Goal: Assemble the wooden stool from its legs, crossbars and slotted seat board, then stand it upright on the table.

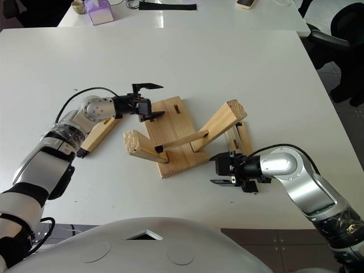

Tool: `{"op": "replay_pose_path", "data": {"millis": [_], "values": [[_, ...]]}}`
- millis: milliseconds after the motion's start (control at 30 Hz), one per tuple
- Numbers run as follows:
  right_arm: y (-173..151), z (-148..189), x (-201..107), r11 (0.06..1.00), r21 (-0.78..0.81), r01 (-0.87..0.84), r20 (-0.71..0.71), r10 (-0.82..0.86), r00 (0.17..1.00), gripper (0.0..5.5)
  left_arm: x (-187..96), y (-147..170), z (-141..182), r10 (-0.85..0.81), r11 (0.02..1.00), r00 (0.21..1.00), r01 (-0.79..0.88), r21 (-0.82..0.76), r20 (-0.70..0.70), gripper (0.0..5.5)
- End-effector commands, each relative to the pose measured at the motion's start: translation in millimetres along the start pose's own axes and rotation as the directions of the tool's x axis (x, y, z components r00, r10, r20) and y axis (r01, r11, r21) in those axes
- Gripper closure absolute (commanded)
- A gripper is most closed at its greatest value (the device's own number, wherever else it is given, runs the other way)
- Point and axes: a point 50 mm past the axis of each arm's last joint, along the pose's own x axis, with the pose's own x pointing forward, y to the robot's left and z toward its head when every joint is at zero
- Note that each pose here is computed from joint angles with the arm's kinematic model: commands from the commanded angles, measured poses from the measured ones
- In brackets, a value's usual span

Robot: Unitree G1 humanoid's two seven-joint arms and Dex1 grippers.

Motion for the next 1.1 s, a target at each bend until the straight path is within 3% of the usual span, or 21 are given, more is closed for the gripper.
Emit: {"op": "replay_pose_path", "data": {"millis": [33,367,600,867,1100], "values": [[2.5,-2.8,-7.0,1.000,0.011,0.002,-0.021,-0.001,1.000,2.33,-28.1,-52.2,-27.9,-0.214,0.973,0.966,0.198,-0.115,-0.146,1.07],[9.3,9.1,-20.4,0.997,0.020,-0.072,0.057,0.071,0.996,2.33,-47.3,-71.3,-20.2,-0.240,0.964,0.963,0.221,-0.147,-0.124,1.07],[23.7,25.2,3.9,0.984,0.000,-0.180,0.118,0.179,0.977,2.33,-51.9,-79.7,-21.5,-0.288,0.952,0.946,0.267,-0.151,-0.146,1.07],[8.5,33.7,46.4,0.997,0.070,0.031,0.152,-0.041,0.988,2.33,-66.2,-89.5,-21.5,-0.317,0.937,0.937,0.287,-0.198,-0.147,1.07],[-15.0,31.7,29.9,0.971,0.165,0.171,0.156,-0.197,0.968,2.33,-74.4,-109.1,-11.0,-0.370,0.910,0.923,0.335,-0.246,-0.110,1.07]]}}
